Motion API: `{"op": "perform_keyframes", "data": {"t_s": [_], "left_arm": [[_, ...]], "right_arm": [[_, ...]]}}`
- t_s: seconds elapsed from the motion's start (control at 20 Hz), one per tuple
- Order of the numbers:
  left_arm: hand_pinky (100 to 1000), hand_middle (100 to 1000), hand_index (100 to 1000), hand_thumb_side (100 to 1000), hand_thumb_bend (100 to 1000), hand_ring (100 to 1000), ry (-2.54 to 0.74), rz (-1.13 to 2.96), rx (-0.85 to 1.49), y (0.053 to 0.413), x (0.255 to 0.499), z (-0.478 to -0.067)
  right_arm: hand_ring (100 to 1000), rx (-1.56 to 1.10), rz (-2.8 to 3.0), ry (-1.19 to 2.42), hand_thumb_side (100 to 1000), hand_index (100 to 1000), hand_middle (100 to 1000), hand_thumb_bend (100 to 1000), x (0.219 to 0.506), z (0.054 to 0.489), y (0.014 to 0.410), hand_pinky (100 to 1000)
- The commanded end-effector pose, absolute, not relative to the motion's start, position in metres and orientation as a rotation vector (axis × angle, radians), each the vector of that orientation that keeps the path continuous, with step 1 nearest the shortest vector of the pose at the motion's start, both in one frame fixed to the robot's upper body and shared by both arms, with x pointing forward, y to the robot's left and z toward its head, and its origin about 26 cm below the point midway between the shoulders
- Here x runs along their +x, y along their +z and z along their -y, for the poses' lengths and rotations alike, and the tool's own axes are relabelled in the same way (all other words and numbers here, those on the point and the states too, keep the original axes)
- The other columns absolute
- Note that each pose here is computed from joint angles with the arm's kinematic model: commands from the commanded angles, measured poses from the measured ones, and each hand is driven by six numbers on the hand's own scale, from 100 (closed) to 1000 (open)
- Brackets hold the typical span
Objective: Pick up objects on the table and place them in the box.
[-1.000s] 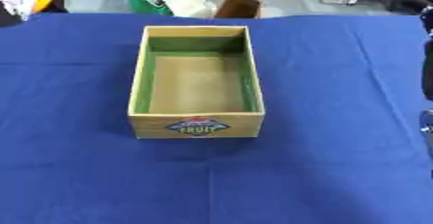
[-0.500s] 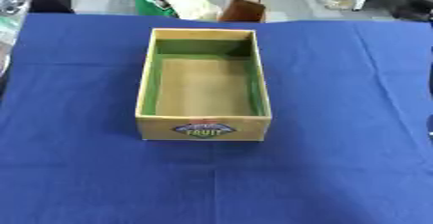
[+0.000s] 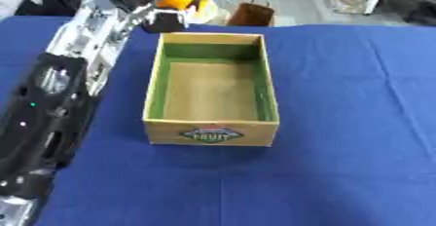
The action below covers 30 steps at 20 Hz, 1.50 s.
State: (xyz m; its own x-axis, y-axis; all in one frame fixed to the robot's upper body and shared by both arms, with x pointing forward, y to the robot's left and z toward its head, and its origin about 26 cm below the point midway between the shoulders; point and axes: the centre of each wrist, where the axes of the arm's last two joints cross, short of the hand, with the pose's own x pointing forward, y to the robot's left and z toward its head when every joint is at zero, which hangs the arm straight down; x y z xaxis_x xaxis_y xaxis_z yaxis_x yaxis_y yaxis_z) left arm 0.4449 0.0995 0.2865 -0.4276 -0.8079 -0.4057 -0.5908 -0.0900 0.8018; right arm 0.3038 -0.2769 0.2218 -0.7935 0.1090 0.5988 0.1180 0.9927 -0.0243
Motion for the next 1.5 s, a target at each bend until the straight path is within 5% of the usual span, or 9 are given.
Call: {"op": "perform_keyframes", "data": {"t_s": [0.05, 0.4, 1.0, 1.25, 1.45, 1.5], "left_arm": [[244, 417, 561, 374, 100, 413, -1.557, 1.974, 1.582, 0.286, 0.448, -0.085], [251, 427, 557, 344, 100, 420, -1.638, 1.974, 1.48, 0.261, 0.452, -0.07], [422, 547, 658, 208, 100, 536, -1.802, 1.816, 1.239, 0.237, 0.457, -0.075], [512, 639, 769, 414, 100, 617, -1.9, 1.611, 1.202, 0.239, 0.457, -0.079], [580, 717, 856, 685, 453, 686, -1.923, 1.534, 1.271, 0.247, 0.454, -0.08], [580, 717, 856, 685, 453, 686, -1.922, 1.527, 1.283, 0.247, 0.454, -0.08]], "right_arm": [[737, -0.14, 2.526, -0.006, 1000, 790, 679, 100, 0.302, 0.275, 0.231, 756], [737, -0.131, 2.528, -0.01, 1000, 789, 679, 100, 0.303, 0.274, 0.231, 756], [738, -0.145, 2.524, -0.02, 1000, 789, 679, 100, 0.302, 0.276, 0.23, 757], [738, -0.149, 2.522, -0.023, 1000, 789, 679, 100, 0.302, 0.276, 0.229, 756], [738, -0.149, 2.52, -0.025, 1000, 789, 679, 100, 0.302, 0.276, 0.228, 757], [738, -0.149, 2.519, -0.025, 1000, 789, 679, 100, 0.302, 0.276, 0.228, 757]]}}
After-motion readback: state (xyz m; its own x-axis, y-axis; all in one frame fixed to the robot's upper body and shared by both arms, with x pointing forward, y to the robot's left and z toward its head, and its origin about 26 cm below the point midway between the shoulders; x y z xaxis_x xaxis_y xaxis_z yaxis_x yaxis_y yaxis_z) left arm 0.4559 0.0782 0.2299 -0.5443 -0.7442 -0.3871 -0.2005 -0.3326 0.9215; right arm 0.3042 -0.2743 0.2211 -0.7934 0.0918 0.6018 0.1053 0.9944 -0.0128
